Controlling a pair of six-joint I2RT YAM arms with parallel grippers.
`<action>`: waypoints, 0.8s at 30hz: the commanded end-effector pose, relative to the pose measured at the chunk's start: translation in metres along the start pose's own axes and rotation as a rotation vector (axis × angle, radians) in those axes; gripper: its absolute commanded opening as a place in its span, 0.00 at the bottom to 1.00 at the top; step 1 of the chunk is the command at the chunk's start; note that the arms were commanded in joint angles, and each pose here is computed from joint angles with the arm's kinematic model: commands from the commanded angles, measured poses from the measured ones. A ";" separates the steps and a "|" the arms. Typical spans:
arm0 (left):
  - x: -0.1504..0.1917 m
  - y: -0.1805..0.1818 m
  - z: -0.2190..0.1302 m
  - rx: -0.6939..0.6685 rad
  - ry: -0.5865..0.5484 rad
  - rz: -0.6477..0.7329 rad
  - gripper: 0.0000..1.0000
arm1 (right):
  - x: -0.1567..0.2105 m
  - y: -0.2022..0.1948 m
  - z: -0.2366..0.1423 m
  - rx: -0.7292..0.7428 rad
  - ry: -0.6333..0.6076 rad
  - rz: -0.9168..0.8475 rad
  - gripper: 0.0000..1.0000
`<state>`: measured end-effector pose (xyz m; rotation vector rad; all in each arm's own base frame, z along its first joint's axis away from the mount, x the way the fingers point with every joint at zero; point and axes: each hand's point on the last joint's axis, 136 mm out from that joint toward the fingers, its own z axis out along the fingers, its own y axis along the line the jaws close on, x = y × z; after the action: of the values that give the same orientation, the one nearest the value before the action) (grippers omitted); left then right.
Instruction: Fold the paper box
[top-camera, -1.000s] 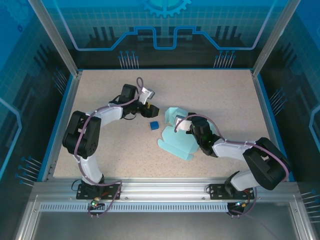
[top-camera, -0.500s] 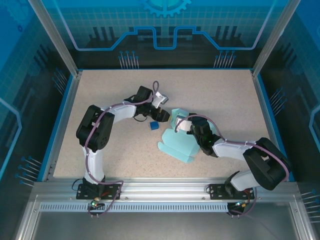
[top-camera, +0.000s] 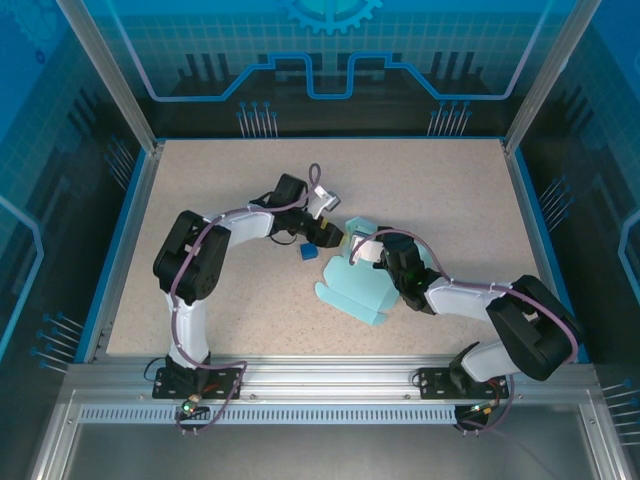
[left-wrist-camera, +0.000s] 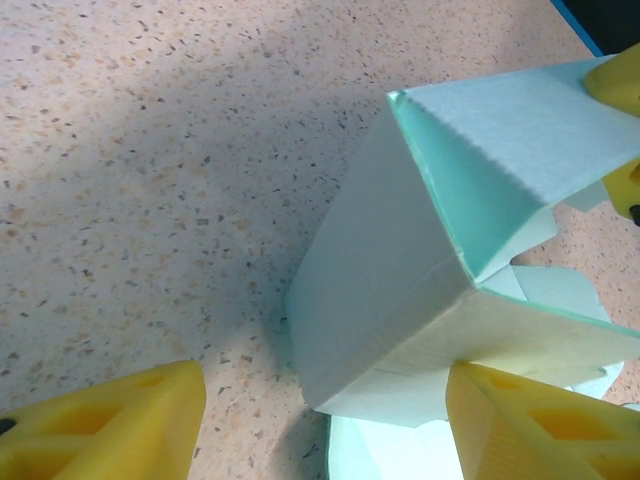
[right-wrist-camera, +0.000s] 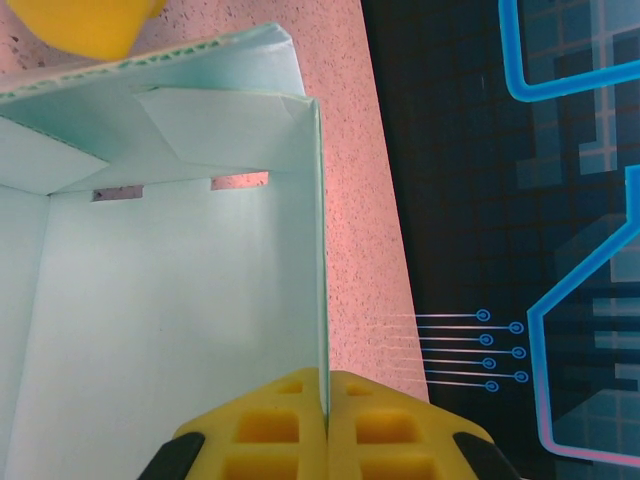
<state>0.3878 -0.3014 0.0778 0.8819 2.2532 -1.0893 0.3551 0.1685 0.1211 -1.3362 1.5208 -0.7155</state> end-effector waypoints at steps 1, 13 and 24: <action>-0.002 -0.016 0.002 0.069 -0.024 0.057 0.68 | -0.007 -0.009 -0.001 0.007 -0.022 0.024 0.00; -0.003 -0.015 0.014 0.047 -0.037 0.062 0.69 | -0.008 -0.008 -0.003 -0.002 -0.029 0.024 0.00; 0.000 -0.018 0.030 0.015 -0.059 0.057 0.69 | -0.011 -0.006 -0.006 -0.013 -0.044 0.033 0.00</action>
<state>0.3801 -0.3277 0.0795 0.9149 2.1648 -1.0944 0.3524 0.1673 0.1211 -1.3383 1.5354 -0.7035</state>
